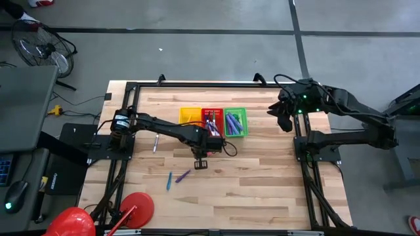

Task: Pick & Place Markers
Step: Put the pink pen into the yellow bin

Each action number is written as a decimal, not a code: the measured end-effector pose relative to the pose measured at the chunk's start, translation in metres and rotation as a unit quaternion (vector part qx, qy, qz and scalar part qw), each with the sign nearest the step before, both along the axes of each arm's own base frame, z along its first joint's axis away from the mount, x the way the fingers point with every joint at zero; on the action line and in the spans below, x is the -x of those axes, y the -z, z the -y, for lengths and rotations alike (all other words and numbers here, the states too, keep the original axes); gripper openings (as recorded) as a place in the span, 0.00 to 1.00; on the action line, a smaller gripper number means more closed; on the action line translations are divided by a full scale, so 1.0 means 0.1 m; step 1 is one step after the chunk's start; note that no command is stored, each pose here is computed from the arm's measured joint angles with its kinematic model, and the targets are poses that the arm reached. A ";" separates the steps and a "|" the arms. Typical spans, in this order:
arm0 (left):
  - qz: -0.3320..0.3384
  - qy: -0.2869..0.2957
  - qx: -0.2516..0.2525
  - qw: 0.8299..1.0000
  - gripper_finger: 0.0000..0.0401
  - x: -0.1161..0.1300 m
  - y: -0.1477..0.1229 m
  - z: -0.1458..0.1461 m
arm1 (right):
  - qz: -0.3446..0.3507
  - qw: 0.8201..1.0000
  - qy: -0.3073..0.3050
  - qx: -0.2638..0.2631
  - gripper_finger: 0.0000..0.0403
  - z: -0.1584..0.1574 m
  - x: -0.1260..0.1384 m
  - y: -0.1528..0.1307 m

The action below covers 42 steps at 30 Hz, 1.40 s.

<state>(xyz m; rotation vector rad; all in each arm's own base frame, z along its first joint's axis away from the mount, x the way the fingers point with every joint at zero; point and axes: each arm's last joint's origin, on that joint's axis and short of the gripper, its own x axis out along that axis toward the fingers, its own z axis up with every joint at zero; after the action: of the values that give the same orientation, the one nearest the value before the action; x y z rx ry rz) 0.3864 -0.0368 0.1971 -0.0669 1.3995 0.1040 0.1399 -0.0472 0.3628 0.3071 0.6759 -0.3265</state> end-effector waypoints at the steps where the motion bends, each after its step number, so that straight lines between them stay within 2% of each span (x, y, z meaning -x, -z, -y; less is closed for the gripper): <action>1: 0.000 0.000 0.000 1.000 0.08 -0.01 -0.05 0.00 | 0.000 1.000 0.000 0.000 0.23 0.00 0.00 0.00; 9: 0.036 -0.001 -0.003 0.999 0.08 -0.07 -0.43 0.00 | -0.002 1.000 -0.005 0.006 0.23 0.00 0.00 0.00; 13: 0.055 -0.008 -0.007 0.998 0.08 -0.10 -0.50 0.00 | -0.003 1.000 -0.007 0.010 0.23 0.00 0.00 0.00; 20: 0.169 -0.021 -0.001 0.985 0.08 -0.18 -0.76 0.00 | -0.003 1.000 -0.007 0.011 0.23 0.00 0.00 0.00; 22: 0.221 -0.029 0.004 0.975 0.08 -0.25 -0.85 -0.05 | -0.004 1.000 -0.007 0.013 0.23 0.00 0.00 0.00; 26: 0.251 -0.044 0.003 0.967 0.08 -0.29 -0.90 -0.17 | -0.005 1.000 -0.011 0.016 0.23 0.00 0.00 0.00; 31: 0.331 -0.064 0.014 0.941 0.08 -0.39 -1.04 -0.42 | -0.005 1.000 -0.012 0.018 0.23 0.00 0.00 0.00; 38: 0.389 -0.142 0.029 0.910 0.08 -0.44 -1.12 -0.87 | -0.006 1.000 -0.015 0.021 0.23 0.00 0.00 0.00; 42: 0.426 -0.161 0.029 0.890 0.08 -0.45 -1.19 -1.09 | -0.011 0.999 -0.011 0.031 0.23 0.01 0.00 0.00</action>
<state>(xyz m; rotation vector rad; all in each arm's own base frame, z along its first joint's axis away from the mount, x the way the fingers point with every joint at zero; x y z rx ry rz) 0.4316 0.0717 0.3159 -0.3542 0.4972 0.2720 0.1398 -0.0480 0.3626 0.2373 0.6880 -0.3299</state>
